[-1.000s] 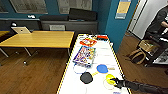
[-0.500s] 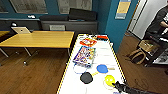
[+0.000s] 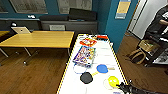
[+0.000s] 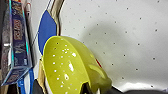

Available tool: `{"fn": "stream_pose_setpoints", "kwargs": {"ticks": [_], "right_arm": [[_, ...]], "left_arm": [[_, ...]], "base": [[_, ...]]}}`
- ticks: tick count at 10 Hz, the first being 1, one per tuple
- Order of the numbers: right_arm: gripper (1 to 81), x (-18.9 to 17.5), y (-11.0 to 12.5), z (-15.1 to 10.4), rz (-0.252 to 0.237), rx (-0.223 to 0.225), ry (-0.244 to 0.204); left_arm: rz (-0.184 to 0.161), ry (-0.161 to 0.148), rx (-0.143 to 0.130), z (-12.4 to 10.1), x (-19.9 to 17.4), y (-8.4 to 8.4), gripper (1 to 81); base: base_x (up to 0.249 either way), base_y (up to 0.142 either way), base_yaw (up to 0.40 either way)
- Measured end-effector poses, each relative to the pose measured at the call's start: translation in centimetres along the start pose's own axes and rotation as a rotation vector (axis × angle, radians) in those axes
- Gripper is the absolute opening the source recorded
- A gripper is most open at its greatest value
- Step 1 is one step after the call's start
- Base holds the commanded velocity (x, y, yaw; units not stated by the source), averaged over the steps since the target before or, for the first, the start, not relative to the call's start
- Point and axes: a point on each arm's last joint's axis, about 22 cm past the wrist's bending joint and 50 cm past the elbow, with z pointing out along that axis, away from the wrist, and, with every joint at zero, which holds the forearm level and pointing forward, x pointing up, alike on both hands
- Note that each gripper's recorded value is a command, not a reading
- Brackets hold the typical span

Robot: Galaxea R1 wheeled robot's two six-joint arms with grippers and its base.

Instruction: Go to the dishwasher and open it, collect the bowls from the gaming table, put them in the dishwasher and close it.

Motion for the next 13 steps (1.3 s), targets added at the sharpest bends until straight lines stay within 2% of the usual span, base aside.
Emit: {"fn": "stream_pose_setpoints", "kwargs": {"ticks": [2,3,5,7,8,9,10,11,13], "right_arm": [[1.0,4.2,-5.2,-5.1,-0.056,0.051,0.019],[1.0,5.9,-5.4,-8.0,-0.071,0.034,0.033],[1.0,6.5,-3.1,-13.2,-0.08,-0.049,0.016],[1.0,4.9,-2.6,-15.8,-0.114,-0.072,-0.021],[1.0,4.1,-0.5,-17.0,-0.124,-0.108,-0.033],[1.0,3.2,2.9,-18.2,-0.125,-0.164,-0.046],[1.0,1.9,6.4,-19.1,-0.125,-0.216,-0.066],[1.0,0.2,9.3,-19.5,-0.13,-0.253,-0.091],[1.0,-2.7,14.4,-20.6,-0.142,-0.3,-0.115]], "left_arm": [[0.003,0.008,-0.013,0.3,0.6,0.8,81.1],[0.004,0.017,-0.014,0.4,1.1,0.8,81.1],[0.004,0.022,-0.026,0.5,1.2,1.5,81.1],[0.002,0.033,-0.064,0.3,1.7,2.8,81.1],[0.001,0.041,-0.096,-0.1,2.1,3.7,81.1],[0.0,0.047,-0.127,-0.7,2.6,4.4,81.1],[0.002,0.058,-0.149,-1.6,3.6,4.3,81.1],[0.007,0.074,-0.155,-2.8,4.9,3.3,81.1],[0.013,0.105,-0.155,-5.4,7.0,0.8,81.1]], "base": [[0.0,0.0,0.0],[0.0,0.0,0.0],[0.0,0.0,0.0],[0.0,0.0,0.0],[0.0,0.0,0.0],[0.0,0.0,0.0],[0.0,0.0,0.0],[0.0,0.0,0.0],[0.0,0.0,0.0]]}}
